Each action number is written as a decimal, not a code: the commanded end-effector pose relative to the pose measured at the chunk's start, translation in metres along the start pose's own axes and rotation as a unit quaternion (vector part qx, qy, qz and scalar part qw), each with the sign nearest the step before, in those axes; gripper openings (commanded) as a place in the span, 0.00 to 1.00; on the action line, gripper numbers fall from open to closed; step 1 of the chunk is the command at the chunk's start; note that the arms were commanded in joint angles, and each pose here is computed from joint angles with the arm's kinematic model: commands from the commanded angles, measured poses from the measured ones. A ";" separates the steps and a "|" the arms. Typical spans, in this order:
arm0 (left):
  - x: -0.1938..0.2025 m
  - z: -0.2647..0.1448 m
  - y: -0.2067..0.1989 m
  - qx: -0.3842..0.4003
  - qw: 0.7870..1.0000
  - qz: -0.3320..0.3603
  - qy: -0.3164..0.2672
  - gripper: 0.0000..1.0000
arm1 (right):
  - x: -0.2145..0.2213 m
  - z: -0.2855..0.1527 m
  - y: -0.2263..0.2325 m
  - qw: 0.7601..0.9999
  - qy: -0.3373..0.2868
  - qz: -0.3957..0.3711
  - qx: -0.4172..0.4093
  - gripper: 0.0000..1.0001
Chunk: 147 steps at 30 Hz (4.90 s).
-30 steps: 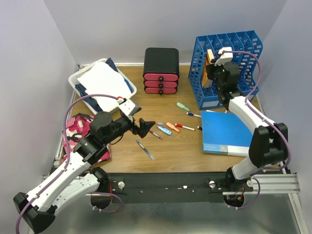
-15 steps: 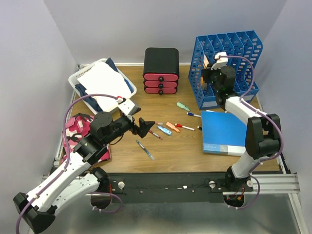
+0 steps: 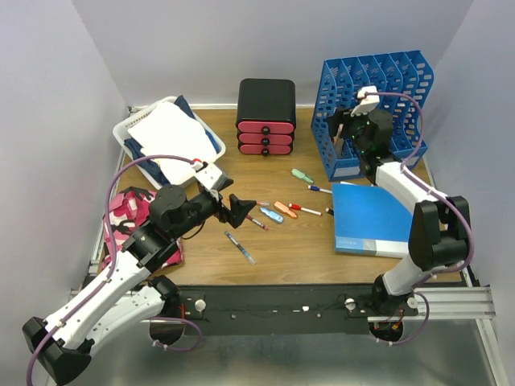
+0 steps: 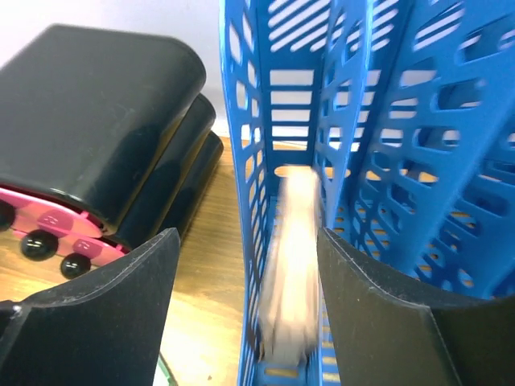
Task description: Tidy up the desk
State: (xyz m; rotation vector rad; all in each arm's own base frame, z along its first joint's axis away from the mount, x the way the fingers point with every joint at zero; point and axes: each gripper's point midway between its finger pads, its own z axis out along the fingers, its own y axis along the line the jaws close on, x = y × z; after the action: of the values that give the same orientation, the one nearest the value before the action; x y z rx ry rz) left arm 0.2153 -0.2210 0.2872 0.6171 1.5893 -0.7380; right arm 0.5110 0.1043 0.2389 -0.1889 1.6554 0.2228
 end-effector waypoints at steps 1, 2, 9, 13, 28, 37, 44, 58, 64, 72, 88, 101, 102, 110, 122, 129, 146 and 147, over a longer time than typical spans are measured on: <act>-0.002 0.003 -0.001 0.001 1.000 -0.023 -0.012 0.99 | -0.032 -0.029 0.001 1.000 -0.010 0.003 -0.007 0.77; -0.002 0.004 -0.002 0.004 1.000 -0.024 -0.013 0.99 | -0.030 -0.032 0.001 1.000 0.001 0.005 -0.006 0.77; -0.003 0.016 -0.008 0.022 0.999 -0.047 -0.007 0.99 | -0.054 -0.049 0.003 1.000 0.022 -0.003 -0.014 0.78; 0.003 0.041 -0.013 0.031 0.992 -0.124 0.009 0.99 | -0.040 -0.077 0.015 0.989 0.123 -0.013 -0.079 0.82; 0.095 0.187 -0.114 0.128 0.876 -0.410 0.221 0.99 | 0.108 -0.233 -0.074 0.902 0.410 0.128 -0.035 0.92; 0.183 0.206 -0.145 0.088 0.826 -0.423 0.363 0.99 | 0.148 -0.256 -0.080 0.878 0.450 0.161 -0.036 0.92; 0.223 0.204 -0.166 0.088 0.816 -0.410 0.398 0.99 | 0.170 -0.256 -0.077 0.859 0.478 0.173 -0.064 0.83; 0.242 0.246 -0.184 0.107 0.827 -0.415 0.364 0.68 | 0.165 -0.251 -0.069 0.864 0.460 0.184 -0.089 0.81; 0.230 0.252 -0.188 0.130 0.828 -0.424 0.343 0.00 | 0.156 -0.253 -0.065 0.868 0.451 0.179 -0.101 0.80; 0.146 0.235 -0.182 0.154 0.854 -0.413 0.277 0.00 | 0.099 -0.267 -0.061 0.897 0.415 0.081 -0.128 0.80; -0.009 0.169 -0.080 0.044 0.840 -0.506 0.192 0.00 | -0.019 -0.282 0.054 0.877 0.265 -0.179 -0.358 1.00; -0.072 0.122 -0.057 0.041 0.786 -0.603 0.131 0.00 | -0.012 -0.257 0.146 0.846 0.198 -0.334 -0.365 1.00; -0.074 0.121 -0.057 0.041 0.782 -0.608 0.129 0.00 | -0.017 -0.253 0.165 0.842 0.171 -0.358 -0.365 1.00; -0.089 0.097 -0.055 0.043 0.747 -0.656 0.097 0.00 | -0.021 -0.194 0.145 0.846 0.144 -0.482 -0.177 0.99; -0.135 0.074 -0.063 0.074 0.755 -0.649 0.061 0.00 | -0.048 -0.200 0.144 0.874 0.099 -0.452 -0.146 0.00; -0.181 0.058 -0.064 0.117 0.809 -0.576 0.024 0.76 | -0.105 -0.238 0.151 0.928 0.075 -0.303 -0.203 0.01; -0.175 0.026 0.011 0.003 0.931 -0.359 -0.059 0.96 | -0.261 -0.279 0.041 0.989 -0.121 -0.085 -0.009 0.01; -0.171 0.025 0.013 0.000 0.933 -0.355 -0.060 0.96 | -0.267 -0.277 0.038 0.989 -0.129 -0.075 -0.001 0.01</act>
State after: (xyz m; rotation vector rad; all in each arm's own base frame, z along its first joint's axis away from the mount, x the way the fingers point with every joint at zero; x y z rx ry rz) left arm 0.2527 -0.2380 0.4869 -0.0767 1.6767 -1.4293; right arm 0.2551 0.0865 0.4801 -0.4785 1.5210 0.1058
